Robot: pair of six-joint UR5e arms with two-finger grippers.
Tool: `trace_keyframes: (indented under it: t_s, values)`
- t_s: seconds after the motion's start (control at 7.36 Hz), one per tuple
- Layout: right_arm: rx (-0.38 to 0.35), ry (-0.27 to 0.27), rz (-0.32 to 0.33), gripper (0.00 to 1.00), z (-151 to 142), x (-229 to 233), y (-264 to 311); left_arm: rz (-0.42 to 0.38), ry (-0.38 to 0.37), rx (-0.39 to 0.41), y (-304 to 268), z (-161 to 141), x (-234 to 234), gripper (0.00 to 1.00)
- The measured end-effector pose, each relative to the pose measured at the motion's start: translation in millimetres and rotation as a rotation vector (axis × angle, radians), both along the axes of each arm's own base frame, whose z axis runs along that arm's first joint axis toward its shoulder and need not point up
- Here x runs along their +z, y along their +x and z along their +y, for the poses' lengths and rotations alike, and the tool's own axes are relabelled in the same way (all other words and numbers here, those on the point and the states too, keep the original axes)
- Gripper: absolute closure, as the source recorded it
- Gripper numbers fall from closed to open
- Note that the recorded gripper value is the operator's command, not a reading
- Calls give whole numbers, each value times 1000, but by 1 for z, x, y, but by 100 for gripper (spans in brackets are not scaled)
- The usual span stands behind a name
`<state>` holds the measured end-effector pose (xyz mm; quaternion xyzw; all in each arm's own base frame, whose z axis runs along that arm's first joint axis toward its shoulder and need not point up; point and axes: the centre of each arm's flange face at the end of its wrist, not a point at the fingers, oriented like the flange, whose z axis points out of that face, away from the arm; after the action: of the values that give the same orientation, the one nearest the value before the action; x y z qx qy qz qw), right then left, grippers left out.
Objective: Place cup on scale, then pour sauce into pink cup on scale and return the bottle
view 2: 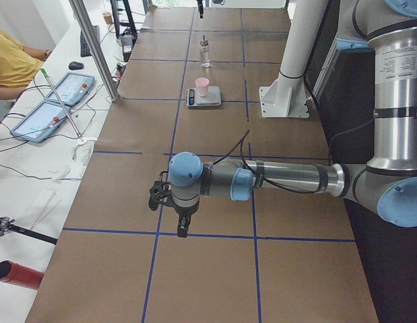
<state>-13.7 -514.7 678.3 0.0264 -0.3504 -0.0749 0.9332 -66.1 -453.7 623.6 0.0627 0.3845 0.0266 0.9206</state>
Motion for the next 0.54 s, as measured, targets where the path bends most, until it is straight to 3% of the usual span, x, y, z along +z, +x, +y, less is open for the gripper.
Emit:
trace_keyframes:
  t_s: [0.27,0.54]
  values:
    - [36,-39,-16,0,10,3,1,-1,9,4,2,0,1,0]
    - [32,-37,-25,0,12,-4,-2,-6,1,2,2,0,4,0]
